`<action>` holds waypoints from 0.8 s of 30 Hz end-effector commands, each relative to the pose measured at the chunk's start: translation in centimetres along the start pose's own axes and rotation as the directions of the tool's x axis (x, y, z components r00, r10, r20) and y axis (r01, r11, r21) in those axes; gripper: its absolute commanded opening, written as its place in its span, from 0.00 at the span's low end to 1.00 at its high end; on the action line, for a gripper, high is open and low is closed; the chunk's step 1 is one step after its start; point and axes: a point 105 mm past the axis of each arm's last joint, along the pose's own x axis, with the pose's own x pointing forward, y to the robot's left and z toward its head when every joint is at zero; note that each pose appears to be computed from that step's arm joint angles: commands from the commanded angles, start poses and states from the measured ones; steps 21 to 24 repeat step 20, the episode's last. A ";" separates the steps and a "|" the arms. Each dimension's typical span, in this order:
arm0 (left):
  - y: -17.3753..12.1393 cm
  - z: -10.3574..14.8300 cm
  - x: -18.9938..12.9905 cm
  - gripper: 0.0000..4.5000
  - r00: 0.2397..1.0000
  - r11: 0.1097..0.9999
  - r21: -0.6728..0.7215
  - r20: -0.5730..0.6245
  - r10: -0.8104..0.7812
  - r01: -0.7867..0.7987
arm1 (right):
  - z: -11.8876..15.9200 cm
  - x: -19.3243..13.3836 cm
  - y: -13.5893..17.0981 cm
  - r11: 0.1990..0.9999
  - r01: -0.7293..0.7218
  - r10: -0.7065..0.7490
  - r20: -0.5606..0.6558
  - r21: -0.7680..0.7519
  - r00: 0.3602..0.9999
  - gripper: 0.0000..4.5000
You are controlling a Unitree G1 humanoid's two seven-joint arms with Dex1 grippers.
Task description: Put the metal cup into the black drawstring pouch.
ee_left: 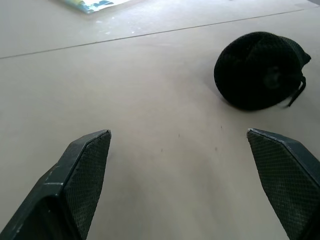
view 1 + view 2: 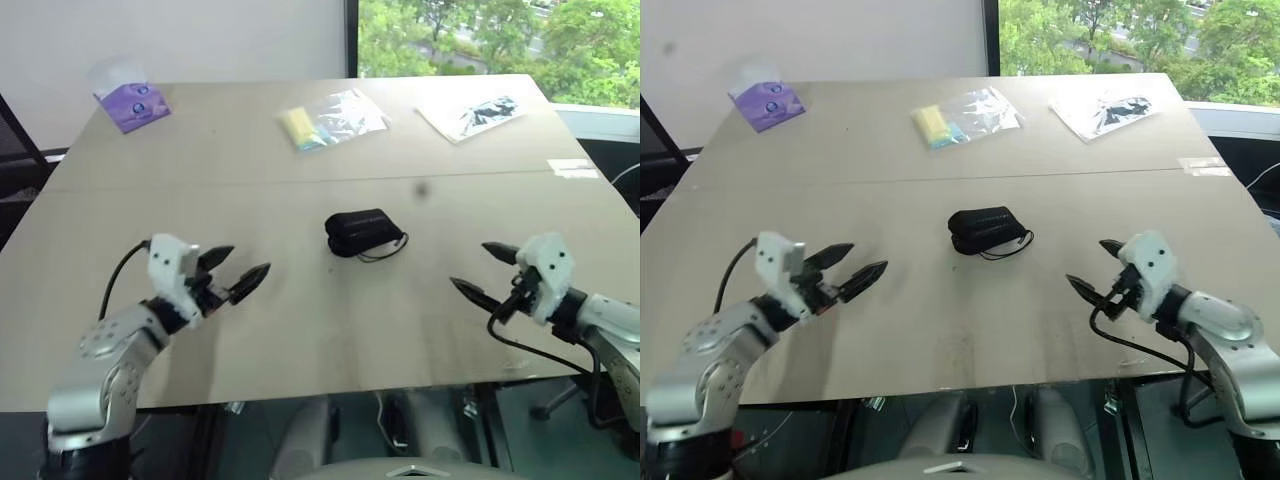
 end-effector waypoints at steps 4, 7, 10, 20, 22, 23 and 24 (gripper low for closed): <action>-0.5 0.8 -1.6 1.00 0.997 0.998 0.030 0.061 0.055 -0.056 | 1.4 -1.7 -1.0 0.996 0.087 -0.084 0.077 -0.035 0.993 1.00; -0.8 0.9 -1.8 1.00 0.995 0.998 0.007 0.080 0.060 -0.061 | 1.3 -2.4 -2.0 0.986 0.160 -0.155 0.102 -0.040 0.983 1.00; -0.9 1.0 -1.9 1.00 0.993 0.997 -0.010 0.089 0.081 -0.081 | 0.9 -2.8 -2.9 0.976 0.218 -0.214 0.116 -0.024 0.970 1.00; -0.8 1.4 -2.0 1.00 0.982 0.989 -0.041 0.118 0.145 -0.141 | -0.4 -3.6 -4.5 0.930 0.366 -0.359 0.137 -0.028 0.923 1.00; -0.8 1.4 -2.0 1.00 0.982 0.989 -0.041 0.118 0.145 -0.141 | -0.4 -3.6 -4.5 0.930 0.366 -0.359 0.137 -0.028 0.923 1.00; -0.8 1.4 -2.0 1.00 0.982 0.989 -0.041 0.118 0.145 -0.141 | -0.4 -3.6 -4.5 0.930 0.366 -0.359 0.137 -0.028 0.923 1.00; -0.8 1.4 -2.0 1.00 0.982 0.989 -0.041 0.118 0.145 -0.141 | -0.4 -3.6 -4.5 0.930 0.366 -0.359 0.137 -0.028 0.923 1.00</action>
